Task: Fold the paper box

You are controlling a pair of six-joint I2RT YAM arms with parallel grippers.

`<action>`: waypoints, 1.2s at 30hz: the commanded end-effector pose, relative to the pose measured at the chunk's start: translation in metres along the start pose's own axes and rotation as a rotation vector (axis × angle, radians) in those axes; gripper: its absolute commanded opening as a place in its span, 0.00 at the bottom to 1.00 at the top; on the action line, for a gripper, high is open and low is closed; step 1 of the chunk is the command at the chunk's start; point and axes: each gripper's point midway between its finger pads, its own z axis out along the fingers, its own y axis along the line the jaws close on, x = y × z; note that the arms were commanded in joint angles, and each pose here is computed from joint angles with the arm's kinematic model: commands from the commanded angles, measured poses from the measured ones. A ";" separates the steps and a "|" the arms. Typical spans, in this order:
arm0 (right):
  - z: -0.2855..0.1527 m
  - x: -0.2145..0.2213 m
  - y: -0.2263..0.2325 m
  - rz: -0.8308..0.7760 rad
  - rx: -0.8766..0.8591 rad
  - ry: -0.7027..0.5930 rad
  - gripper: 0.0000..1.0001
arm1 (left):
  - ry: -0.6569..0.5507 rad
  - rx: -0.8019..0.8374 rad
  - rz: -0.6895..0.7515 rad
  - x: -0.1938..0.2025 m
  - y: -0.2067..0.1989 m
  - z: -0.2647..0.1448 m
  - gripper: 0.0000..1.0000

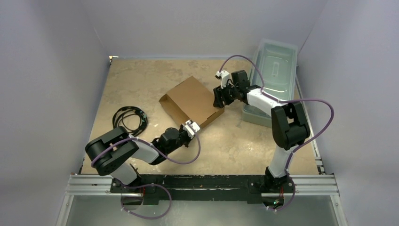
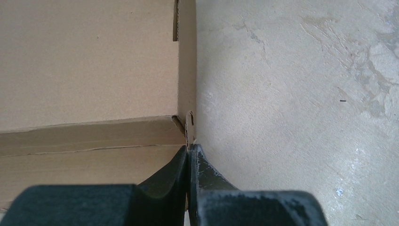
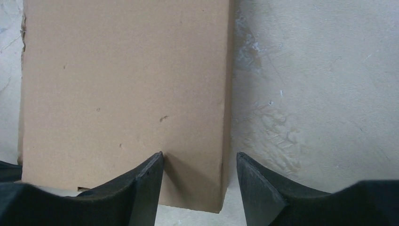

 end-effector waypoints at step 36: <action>0.010 0.012 -0.015 0.012 0.095 0.056 0.50 | -0.029 0.024 -0.136 -0.024 -0.003 0.012 0.00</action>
